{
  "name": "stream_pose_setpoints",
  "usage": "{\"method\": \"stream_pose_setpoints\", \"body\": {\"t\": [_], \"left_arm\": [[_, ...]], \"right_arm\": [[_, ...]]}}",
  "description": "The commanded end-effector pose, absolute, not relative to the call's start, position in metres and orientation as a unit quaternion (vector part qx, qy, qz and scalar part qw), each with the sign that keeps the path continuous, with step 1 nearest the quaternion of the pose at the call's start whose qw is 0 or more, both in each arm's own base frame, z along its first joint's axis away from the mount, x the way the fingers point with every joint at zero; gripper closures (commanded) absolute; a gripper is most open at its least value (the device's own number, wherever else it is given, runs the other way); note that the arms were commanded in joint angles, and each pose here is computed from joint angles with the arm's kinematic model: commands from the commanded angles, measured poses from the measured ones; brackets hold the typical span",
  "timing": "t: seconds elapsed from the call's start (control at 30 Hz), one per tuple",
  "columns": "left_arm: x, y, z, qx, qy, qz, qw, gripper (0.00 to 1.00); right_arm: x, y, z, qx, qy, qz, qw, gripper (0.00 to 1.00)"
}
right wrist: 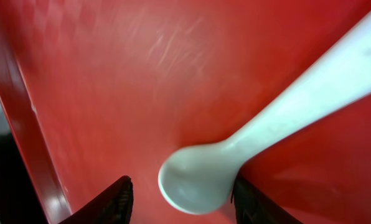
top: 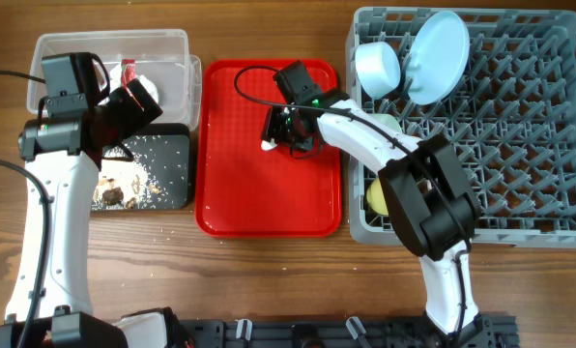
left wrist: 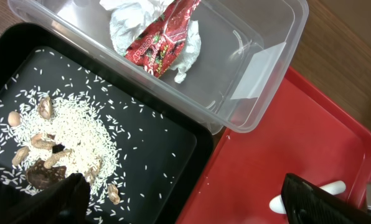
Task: Sort waste into correct bins and load items into the dishwasher rack
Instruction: 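Reach the right gripper to the white spoon on the red tray and grasp it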
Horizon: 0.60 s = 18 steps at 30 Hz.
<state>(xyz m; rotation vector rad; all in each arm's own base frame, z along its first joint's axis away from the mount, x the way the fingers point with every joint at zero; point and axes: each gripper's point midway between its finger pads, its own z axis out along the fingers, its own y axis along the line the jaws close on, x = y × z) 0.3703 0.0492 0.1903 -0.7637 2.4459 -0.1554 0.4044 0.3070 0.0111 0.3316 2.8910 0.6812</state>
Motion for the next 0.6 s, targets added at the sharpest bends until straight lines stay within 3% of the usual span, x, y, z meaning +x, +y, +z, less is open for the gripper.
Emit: {"method": "stream_pose_setpoints", "body": {"t": [0.0,0.17,0.33,0.57], "left_arm": [[0.371,0.053,0.189,-0.286,0.914,-0.052,0.283,0.00],[0.371,0.053,0.189,-0.287,0.914,-0.052,0.284,0.00],[0.371,0.053,0.189,-0.286,0.914,-0.052,0.283,0.00],[0.371,0.053,0.189,-0.286,0.914,-0.052,0.283,0.00]], "right_arm": [[0.396,0.280,-0.038,0.233,0.959,0.147,0.065,0.47],[0.394,0.283,-0.046,0.236,0.960,0.119,0.090,0.55],[0.387,0.287,-0.054,0.217,0.966,0.112,0.085,0.77],[0.386,0.287,-0.054,0.155,0.978,0.109,0.089,0.94]]}}
